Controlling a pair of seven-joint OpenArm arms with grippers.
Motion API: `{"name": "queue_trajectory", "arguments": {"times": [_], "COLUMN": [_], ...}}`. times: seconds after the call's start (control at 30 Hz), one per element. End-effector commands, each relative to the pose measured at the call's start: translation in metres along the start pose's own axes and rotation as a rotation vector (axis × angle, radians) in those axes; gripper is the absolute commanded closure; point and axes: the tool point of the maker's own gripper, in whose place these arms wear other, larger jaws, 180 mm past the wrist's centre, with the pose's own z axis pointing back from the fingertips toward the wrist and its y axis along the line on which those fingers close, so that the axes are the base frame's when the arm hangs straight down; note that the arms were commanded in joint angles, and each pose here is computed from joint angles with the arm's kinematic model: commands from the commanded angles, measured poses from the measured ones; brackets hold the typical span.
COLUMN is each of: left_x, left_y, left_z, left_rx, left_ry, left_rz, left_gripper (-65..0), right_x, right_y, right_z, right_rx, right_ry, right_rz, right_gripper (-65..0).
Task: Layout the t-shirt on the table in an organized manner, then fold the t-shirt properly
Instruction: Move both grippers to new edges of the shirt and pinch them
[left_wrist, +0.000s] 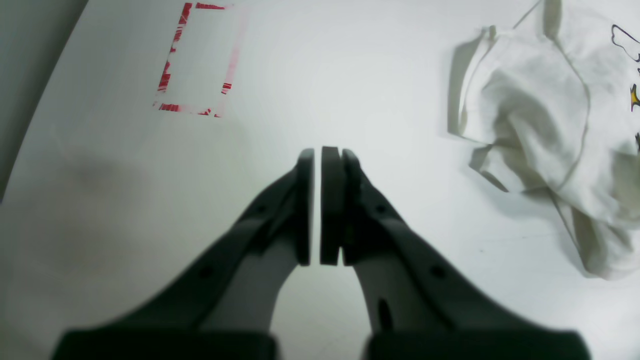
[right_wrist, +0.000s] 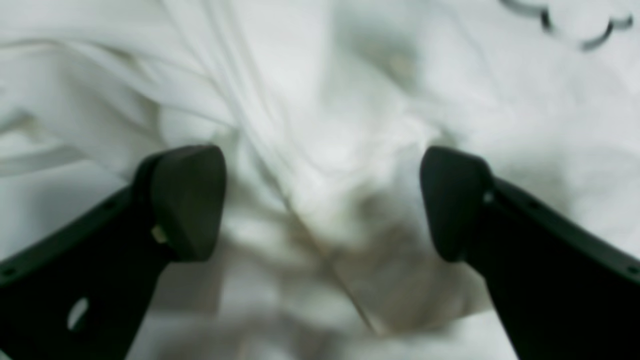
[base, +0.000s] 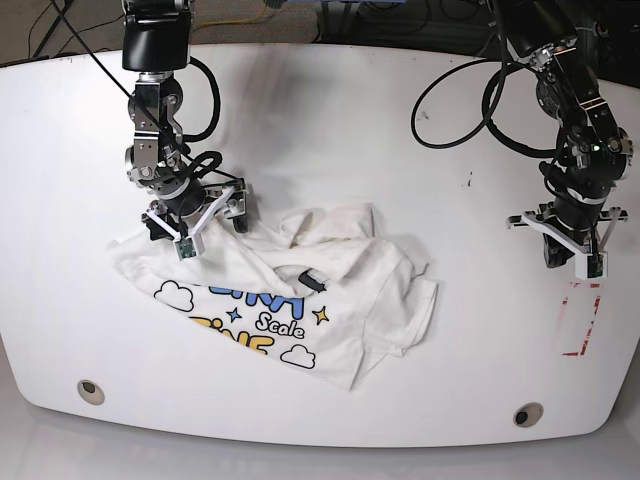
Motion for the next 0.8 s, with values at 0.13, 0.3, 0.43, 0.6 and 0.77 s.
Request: {"name": "queue_trajectory", "arguments": {"times": [0.13, 0.3, 0.43, 0.6, 0.77], "left_x": [0.017, 0.0164, 0.0164, 0.0164, 0.0158], "left_y": [0.0004, 0.0004, 0.0004, 0.0004, 0.0], "left_z": [0.0023, 0.0024, 0.0024, 0.0024, 0.0021], "left_rx": [-0.002, -0.002, -0.002, -0.002, -0.003], "left_ry": [-0.059, -0.058, -0.058, -0.058, -0.056], "left_rz": [-0.006, -0.007, -0.007, -0.007, -0.005], "left_gripper": [0.0, 0.0, 0.0, 0.0, 0.0], "right_x": [0.0206, 0.0213, 0.0212, 0.0213, 0.0219], "right_y": [-0.0116, -0.0136, -0.0126, -0.0114, -0.0106], "right_z": [0.0027, 0.0032, 0.0029, 0.0025, 0.0025], "right_rx": [-0.01, -0.014, -0.011, -0.009, -0.008], "right_ry": [-0.051, -0.051, -0.05, -0.051, -0.054], "right_rz": [0.018, 0.022, 0.023, 0.021, 0.019], "right_gripper": [-42.2, -36.9, -36.5, -36.1, -25.0]}}
